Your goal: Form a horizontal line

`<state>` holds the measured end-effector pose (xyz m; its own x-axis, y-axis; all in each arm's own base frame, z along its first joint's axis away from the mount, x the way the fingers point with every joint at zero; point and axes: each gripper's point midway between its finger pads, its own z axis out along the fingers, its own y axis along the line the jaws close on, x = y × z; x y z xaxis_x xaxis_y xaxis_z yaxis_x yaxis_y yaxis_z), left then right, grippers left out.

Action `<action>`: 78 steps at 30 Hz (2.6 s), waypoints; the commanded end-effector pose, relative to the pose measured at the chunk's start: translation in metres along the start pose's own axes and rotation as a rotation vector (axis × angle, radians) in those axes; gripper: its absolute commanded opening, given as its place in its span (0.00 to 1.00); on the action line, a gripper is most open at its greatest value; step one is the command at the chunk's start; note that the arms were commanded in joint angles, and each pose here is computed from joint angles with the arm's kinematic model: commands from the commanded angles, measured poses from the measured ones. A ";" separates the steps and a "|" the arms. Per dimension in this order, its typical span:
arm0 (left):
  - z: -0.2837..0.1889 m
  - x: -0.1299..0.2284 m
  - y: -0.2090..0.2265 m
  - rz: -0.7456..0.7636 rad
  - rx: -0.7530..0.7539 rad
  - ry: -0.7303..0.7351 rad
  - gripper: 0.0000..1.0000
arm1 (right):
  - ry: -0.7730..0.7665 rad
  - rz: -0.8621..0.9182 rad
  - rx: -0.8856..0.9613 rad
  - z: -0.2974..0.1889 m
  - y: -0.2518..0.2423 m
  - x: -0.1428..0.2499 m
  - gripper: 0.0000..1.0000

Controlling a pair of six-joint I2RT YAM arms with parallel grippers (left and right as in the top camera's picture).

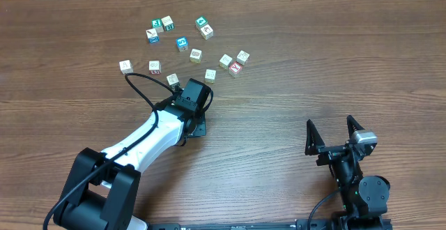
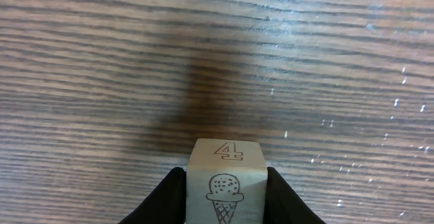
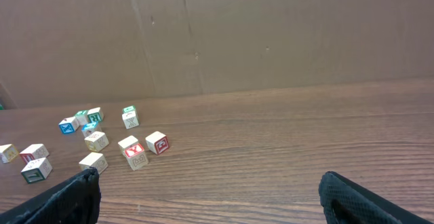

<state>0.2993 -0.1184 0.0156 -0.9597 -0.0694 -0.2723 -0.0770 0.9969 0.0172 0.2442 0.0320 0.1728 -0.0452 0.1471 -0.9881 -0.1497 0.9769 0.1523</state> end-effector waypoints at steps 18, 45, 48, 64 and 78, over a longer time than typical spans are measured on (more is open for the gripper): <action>-0.022 -0.032 0.006 0.001 -0.053 -0.049 0.63 | -0.003 -0.004 0.009 0.000 -0.002 0.002 1.00; -0.157 -0.225 -0.074 0.107 0.256 -0.382 0.62 | -0.003 -0.004 0.009 0.000 -0.002 0.002 1.00; -0.114 -0.212 -0.103 0.176 0.302 -0.285 0.60 | -0.003 -0.004 0.009 0.000 -0.002 0.002 1.00; -0.007 -0.145 -0.177 0.355 0.290 -0.070 0.09 | -0.003 -0.004 0.009 0.000 -0.002 0.002 1.00; 0.049 -0.168 -0.121 0.308 -0.004 -0.119 0.09 | -0.003 -0.004 0.009 0.000 -0.002 0.002 1.00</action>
<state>0.4612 -0.2586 0.0081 -0.9126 0.2557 -0.3189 0.2707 0.9627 -0.0026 0.2442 0.0320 0.1726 -0.0459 0.1467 -0.9881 -0.1496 0.9770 0.1520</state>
